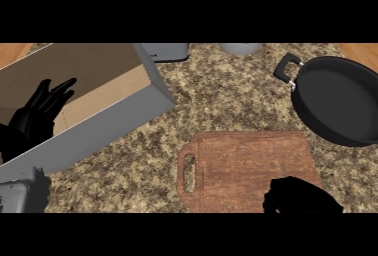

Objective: Pick the sweet potato from the cutting board and place it in the pot

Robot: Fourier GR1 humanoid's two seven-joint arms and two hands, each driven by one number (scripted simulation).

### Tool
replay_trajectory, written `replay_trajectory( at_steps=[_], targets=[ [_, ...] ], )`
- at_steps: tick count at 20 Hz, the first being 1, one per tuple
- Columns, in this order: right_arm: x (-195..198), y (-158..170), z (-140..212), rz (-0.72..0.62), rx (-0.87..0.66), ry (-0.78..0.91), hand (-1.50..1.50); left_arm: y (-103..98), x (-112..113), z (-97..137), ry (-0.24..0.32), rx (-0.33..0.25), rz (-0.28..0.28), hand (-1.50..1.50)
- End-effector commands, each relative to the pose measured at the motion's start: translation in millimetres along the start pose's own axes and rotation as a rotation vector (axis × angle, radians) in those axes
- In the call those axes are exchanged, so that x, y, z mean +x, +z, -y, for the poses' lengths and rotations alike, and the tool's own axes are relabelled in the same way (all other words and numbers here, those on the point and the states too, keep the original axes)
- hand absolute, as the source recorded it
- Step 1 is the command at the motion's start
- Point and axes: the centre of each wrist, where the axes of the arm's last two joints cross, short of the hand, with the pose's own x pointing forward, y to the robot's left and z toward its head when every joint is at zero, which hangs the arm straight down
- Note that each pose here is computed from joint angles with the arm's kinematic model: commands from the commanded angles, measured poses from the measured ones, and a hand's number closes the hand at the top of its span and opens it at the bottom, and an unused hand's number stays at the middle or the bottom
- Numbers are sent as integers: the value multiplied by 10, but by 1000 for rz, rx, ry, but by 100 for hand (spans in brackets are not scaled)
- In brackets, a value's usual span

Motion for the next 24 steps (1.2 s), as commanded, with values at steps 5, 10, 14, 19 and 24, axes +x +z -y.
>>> replay_trajectory(
  at_steps=[5,10,14,19,24],
  targets=[
    [142,1059,-43,277,-41,119,150,61,-47,-172,-1,60,-6,0],
    [53,1391,133,246,-419,-27,150,128,-75,-309,-10,63,-9,0],
    [-61,1693,241,226,-674,-72,150,48,-33,-245,-2,61,-4,0],
    [-174,2269,492,186,-825,-189,150,122,31,-63,4,29,-1,0],
    [-288,2661,848,96,-900,-212,150,31,-31,-1,-5,-28,9,0]
  ],
)
